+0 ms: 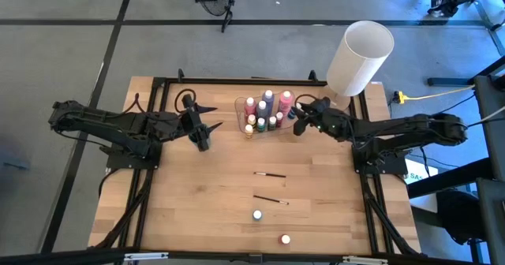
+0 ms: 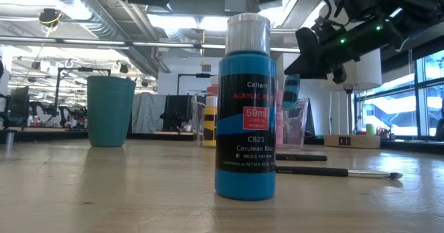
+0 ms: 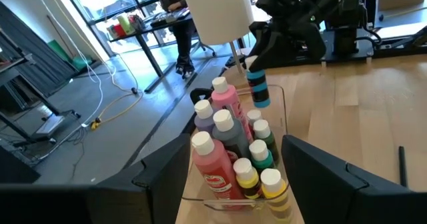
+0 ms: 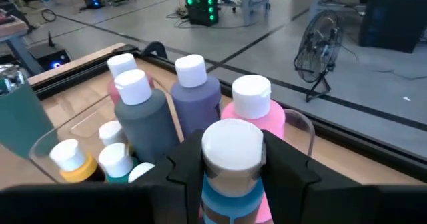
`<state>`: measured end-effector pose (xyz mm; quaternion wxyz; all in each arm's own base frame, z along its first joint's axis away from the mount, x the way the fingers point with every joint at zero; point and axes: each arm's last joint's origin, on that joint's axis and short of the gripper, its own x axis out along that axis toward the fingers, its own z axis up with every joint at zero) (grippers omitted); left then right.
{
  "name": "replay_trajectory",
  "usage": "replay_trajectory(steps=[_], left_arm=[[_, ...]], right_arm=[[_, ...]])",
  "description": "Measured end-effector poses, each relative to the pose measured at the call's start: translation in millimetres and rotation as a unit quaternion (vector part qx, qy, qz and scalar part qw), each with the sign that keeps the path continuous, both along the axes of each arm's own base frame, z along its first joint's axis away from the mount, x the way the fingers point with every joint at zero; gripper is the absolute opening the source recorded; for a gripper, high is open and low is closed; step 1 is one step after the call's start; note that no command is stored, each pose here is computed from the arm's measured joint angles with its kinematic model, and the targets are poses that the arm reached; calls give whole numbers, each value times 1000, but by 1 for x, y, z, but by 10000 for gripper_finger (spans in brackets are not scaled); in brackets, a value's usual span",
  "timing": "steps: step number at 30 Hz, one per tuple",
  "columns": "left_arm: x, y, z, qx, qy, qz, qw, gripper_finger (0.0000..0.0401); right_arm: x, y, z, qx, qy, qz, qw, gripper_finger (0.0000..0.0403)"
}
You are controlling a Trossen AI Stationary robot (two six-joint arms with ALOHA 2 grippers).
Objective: Pick & Place Paint Supplies
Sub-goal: Put the blue paint bottle into the transparent bin
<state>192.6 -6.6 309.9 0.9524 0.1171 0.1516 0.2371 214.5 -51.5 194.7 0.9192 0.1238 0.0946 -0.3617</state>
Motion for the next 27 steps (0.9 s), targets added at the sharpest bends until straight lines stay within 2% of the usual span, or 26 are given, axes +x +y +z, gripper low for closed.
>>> replay_trajectory(steps=[27], left_arm=[[0,0,0,-14,-7,4,1000,232]], right_arm=[[14,-1,-24,5,36,-7,999,118]])
